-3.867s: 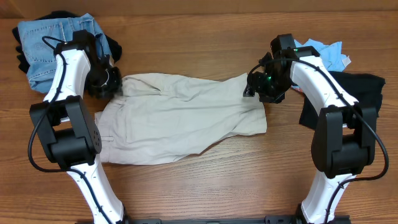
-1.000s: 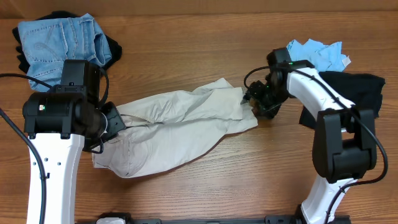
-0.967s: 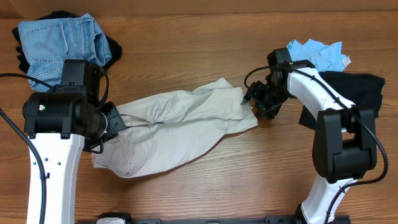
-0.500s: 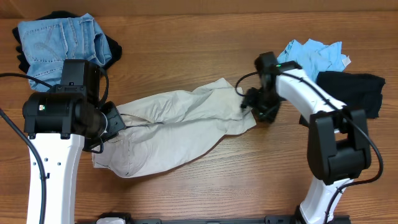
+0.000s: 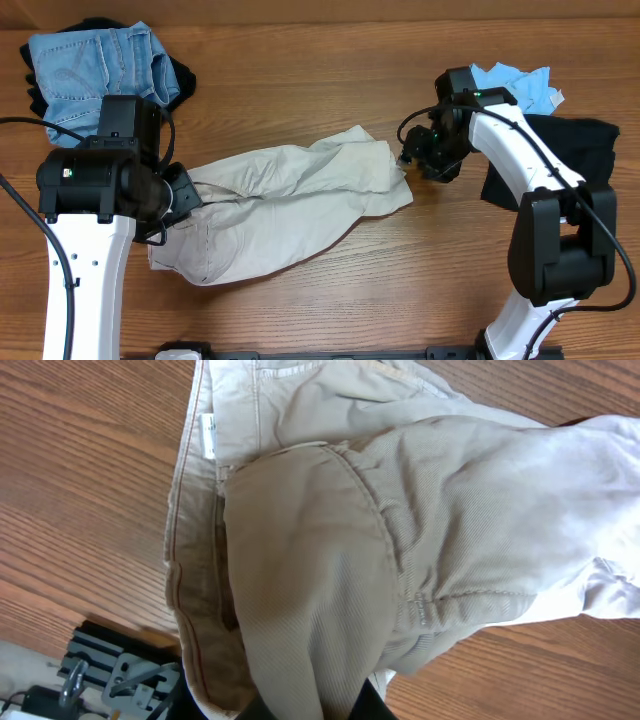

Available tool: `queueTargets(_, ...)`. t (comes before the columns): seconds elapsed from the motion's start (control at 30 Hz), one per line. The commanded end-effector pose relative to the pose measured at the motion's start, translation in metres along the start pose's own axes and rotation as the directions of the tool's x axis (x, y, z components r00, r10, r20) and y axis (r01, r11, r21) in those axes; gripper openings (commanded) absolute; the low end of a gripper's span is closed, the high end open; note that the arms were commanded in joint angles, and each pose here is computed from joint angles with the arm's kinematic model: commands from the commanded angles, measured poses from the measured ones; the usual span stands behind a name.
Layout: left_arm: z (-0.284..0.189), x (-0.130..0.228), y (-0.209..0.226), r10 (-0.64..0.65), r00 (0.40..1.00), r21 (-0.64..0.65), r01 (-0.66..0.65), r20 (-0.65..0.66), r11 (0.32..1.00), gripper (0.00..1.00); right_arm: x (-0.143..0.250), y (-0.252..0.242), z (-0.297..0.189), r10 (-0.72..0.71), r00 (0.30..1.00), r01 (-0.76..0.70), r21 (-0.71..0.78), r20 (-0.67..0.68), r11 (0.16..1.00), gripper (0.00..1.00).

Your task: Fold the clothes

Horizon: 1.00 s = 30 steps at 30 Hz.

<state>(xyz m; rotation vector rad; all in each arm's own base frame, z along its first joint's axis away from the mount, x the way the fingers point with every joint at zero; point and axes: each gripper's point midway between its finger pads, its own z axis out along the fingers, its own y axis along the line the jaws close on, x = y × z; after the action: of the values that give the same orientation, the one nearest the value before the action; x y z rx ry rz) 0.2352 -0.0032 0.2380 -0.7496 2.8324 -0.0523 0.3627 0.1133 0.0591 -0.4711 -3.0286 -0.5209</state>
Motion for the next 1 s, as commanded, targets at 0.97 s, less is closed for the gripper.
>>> queueTargets(0.97, -0.008, 0.001, 0.001, 0.025, 0.999, 0.007, -0.025, 0.023, 1.0, 0.1, 0.037, 0.035, 0.064, -0.047, 0.998, 0.046, -0.035, -0.029, 0.998, 0.61)
